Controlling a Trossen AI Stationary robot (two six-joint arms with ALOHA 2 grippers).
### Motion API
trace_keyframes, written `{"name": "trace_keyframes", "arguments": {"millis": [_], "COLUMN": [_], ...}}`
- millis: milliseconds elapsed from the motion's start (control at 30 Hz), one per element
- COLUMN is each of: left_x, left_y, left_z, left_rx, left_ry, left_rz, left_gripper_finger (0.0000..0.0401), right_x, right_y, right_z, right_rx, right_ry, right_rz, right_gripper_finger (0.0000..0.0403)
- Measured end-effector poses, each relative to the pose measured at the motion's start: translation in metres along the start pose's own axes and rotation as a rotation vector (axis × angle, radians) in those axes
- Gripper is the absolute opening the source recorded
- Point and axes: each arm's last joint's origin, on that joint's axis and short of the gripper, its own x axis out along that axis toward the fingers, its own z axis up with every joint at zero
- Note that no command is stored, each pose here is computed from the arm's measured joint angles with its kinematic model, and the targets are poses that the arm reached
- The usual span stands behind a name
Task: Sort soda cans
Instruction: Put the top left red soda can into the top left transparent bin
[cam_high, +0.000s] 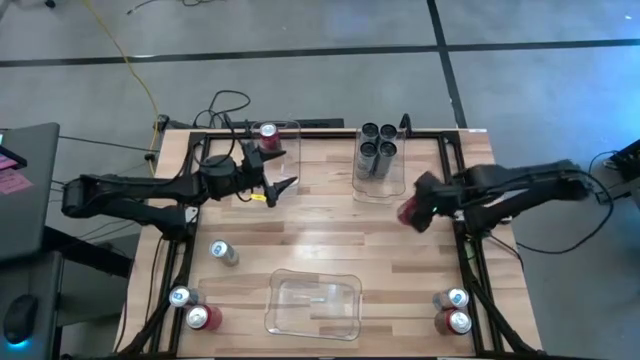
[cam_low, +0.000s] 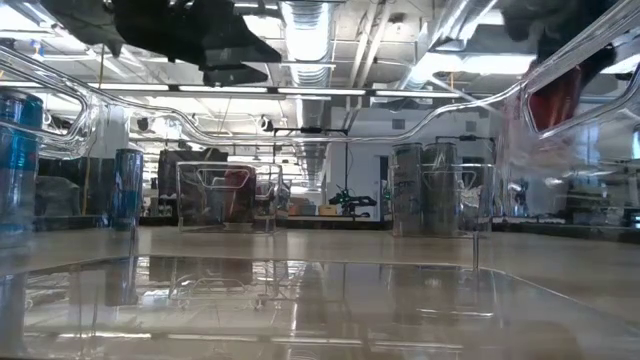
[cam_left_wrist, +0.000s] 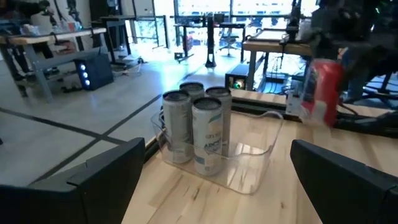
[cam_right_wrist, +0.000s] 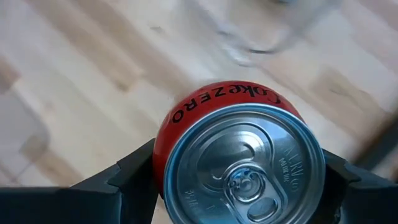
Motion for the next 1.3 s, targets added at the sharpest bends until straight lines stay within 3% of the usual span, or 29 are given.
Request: {"name": "trace_keyframes", "arguments": {"millis": [267, 767, 967, 1300], "left_x": [-0.013, -0.026, -0.028, -0.027], "left_y": [0.002, -0.022, -0.024, -0.029], "left_z": [-0.001, -0.002, -0.007, -0.008], "left_rx": [-0.02, -0.017, -0.015, -0.047], "left_ry": [0.086, 0.133, 0.175, 0.186], "left_rz": [-0.002, -0.119, -0.109, -0.125], "left_gripper_finger": [0.0399, 0.0399, 0.0399, 0.0399], "right_x": [0.036, 0.1, 0.13, 0.159], "right_y": [0.056, 0.112, 0.133, 0.16], "right_z": [0.017, 0.099, 0.11, 0.123], "right_rx": [-0.219, -0.567, -0.728, -0.847], "right_ry": [-0.04, -0.153, -0.133, -0.083], "right_rz": [0.047, 0.035, 0.036, 0.097], "right_gripper_finger": [0.0305, 0.0305, 0.0305, 0.0306]}}
